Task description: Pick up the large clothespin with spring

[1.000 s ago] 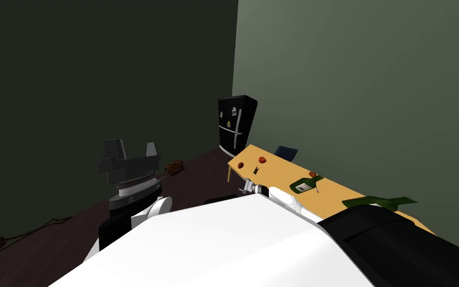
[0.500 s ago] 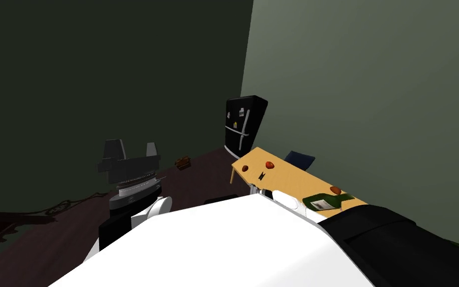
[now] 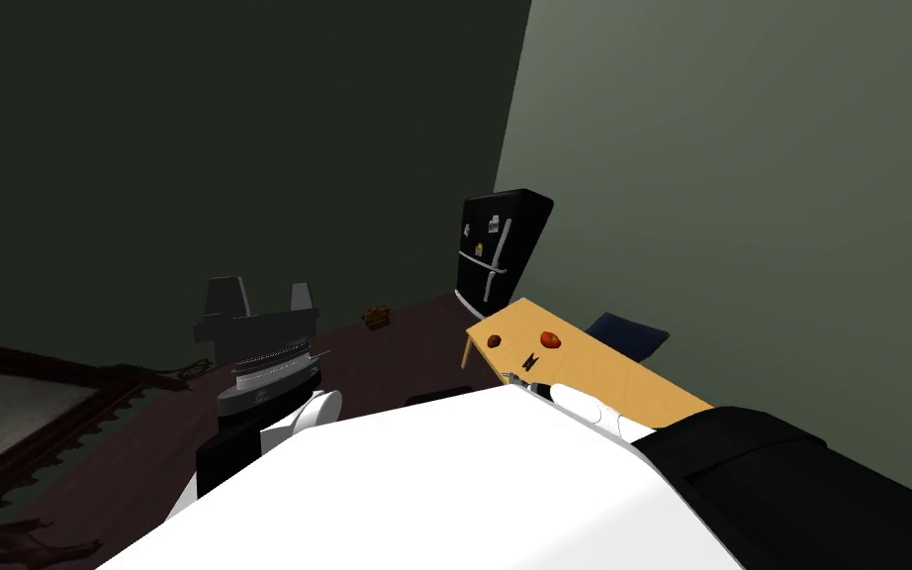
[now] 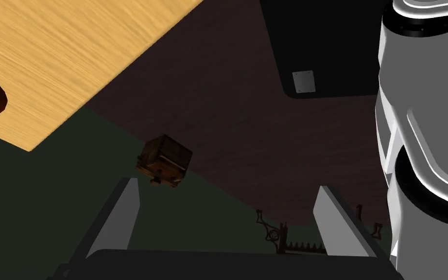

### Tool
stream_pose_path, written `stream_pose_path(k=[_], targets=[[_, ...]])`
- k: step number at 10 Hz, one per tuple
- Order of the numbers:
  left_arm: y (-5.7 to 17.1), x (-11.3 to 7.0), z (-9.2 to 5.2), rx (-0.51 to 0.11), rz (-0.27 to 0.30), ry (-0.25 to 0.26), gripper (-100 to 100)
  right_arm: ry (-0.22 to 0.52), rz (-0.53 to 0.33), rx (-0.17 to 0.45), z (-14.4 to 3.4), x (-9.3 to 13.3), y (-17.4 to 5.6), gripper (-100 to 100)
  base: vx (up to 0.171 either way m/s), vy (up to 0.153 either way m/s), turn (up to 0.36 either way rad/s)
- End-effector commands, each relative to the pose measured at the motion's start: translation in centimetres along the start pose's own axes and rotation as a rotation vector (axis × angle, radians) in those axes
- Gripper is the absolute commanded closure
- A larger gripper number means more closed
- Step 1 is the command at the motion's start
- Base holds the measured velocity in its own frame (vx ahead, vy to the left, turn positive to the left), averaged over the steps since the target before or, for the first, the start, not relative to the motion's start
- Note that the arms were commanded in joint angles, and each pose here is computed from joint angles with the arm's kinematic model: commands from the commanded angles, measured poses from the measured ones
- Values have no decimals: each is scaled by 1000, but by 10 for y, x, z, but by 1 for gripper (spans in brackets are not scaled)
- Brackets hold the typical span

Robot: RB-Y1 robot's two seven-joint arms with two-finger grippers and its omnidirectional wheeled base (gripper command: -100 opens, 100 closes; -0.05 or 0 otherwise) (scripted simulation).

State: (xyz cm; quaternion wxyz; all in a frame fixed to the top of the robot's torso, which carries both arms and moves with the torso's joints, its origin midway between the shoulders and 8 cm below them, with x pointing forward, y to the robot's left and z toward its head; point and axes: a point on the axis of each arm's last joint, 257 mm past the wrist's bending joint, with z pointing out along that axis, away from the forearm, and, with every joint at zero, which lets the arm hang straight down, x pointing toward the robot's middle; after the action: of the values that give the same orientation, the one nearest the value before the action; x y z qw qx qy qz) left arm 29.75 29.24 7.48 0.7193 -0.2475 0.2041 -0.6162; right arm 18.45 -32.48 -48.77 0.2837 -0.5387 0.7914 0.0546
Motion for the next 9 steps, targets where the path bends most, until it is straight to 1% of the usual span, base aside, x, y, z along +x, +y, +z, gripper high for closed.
stream_pose_path(k=[1,2,3,4,5,6,7,9], targets=[[0,0,0,0,0,0,0,78,-54,-23,-10,35,8,-100,37,-51,317],[0,0,0,0,0,0,0,78,-54,-23,-10,35,8,-100,33,-48,149],[0,0,0,0,0,0,0,140,-98,-45,-19,63,14,-100,27,-53,262],[0,0,0,0,0,0,0,193,-132,-68,-29,88,20,-100,34,-80,434],[0,0,0,0,0,0,0,199,-145,-70,-29,90,20,-100,29,-76,169],[0,0,0,0,0,0,0,253,-186,-94,-41,115,26,-100,25,-74,234],[0,0,0,0,0,0,0,253,-186,-94,-41,115,26,-100,18,-53,153],[0,0,0,0,0,0,0,346,-255,-142,-64,157,37,-100,16,-60,341]])
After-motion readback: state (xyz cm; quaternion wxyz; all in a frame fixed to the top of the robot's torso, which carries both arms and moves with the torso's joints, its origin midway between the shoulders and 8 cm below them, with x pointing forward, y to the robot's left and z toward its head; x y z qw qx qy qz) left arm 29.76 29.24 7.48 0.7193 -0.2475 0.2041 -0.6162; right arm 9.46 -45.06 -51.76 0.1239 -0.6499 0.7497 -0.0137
